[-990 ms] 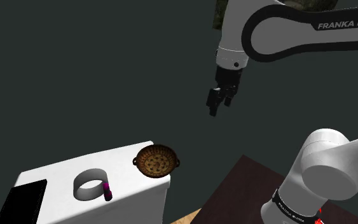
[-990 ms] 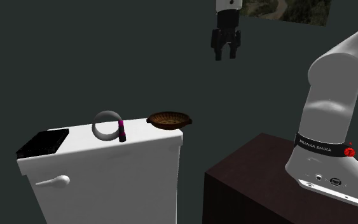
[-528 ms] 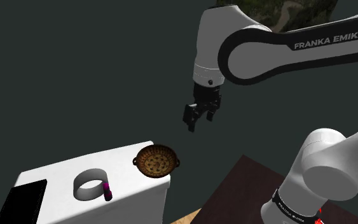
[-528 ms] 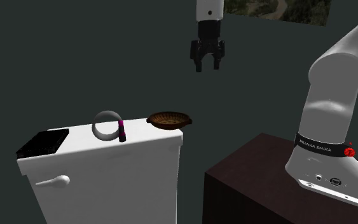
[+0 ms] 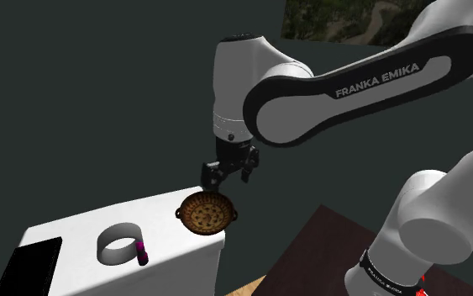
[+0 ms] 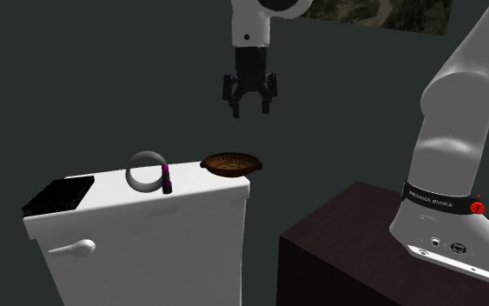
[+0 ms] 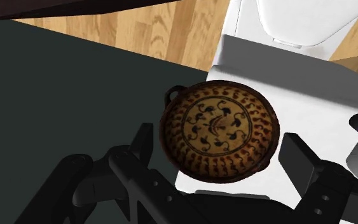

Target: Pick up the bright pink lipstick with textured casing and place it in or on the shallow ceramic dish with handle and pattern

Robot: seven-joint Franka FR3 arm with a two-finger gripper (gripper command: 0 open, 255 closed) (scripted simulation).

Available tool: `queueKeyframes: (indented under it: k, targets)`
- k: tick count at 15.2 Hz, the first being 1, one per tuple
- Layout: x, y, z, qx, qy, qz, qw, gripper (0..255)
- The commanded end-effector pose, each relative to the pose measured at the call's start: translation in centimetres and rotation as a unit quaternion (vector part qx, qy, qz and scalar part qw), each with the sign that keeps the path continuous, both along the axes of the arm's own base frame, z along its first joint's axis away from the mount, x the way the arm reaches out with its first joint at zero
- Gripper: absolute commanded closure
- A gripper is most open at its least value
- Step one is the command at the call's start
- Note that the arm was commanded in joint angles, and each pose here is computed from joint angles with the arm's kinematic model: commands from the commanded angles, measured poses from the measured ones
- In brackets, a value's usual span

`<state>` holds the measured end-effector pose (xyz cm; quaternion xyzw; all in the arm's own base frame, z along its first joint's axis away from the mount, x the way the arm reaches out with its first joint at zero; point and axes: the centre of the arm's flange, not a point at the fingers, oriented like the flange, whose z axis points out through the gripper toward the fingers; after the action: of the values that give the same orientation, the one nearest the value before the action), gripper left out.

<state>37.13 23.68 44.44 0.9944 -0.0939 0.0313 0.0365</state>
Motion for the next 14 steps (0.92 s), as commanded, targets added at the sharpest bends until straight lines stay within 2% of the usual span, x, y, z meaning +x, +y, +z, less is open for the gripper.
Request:
queueKeyframes:
  k: [1, 14]
  targets:
    - [0.7, 2.2, -1.3, 0.003, -0.002, -0.010, 0.9999, 0]
    - [7.6, 15.8, -8.6, 0.013, -0.014, -0.069, 0.9974, 0]
